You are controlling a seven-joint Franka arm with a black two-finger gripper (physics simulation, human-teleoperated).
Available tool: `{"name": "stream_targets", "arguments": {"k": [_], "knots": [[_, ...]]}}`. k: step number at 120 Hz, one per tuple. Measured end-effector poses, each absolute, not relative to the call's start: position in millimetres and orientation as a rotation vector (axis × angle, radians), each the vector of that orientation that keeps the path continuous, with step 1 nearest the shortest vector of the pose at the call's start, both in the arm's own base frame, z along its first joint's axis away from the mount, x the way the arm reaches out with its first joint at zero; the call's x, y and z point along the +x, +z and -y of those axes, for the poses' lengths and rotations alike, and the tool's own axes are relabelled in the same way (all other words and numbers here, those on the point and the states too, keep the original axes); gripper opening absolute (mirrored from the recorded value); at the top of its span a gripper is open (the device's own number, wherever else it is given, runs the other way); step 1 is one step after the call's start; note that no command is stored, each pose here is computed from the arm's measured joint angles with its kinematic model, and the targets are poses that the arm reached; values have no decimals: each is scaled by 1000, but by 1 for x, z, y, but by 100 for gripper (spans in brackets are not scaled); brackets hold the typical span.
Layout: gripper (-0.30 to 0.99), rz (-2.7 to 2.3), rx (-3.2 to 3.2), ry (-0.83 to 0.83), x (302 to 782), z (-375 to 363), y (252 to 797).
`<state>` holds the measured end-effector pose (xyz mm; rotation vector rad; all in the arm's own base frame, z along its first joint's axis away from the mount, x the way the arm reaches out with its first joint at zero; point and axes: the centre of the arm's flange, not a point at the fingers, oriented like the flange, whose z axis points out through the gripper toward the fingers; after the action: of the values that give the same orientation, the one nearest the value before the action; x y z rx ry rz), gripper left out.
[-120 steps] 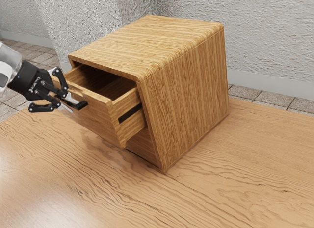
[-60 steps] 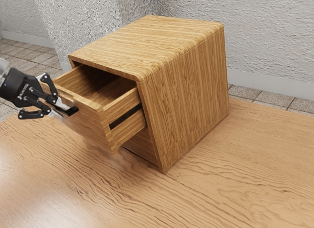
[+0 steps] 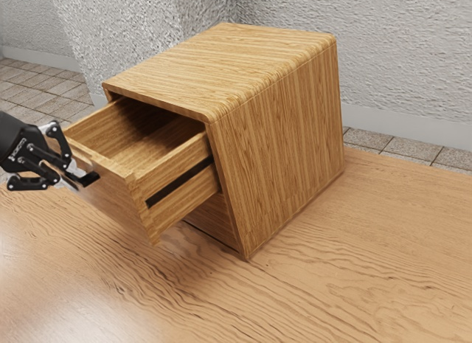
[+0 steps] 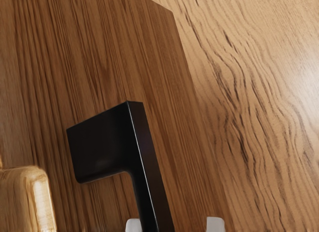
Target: Pull the drawer handle with one arm to open the drawer
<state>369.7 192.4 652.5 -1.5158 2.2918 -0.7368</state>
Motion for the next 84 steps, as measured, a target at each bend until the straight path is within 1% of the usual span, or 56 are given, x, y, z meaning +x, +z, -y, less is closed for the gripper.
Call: {"name": "stream_targets", "arguments": {"k": [84], "knots": [[-9,-2253,-1499,-687,307,-197,659]]}}
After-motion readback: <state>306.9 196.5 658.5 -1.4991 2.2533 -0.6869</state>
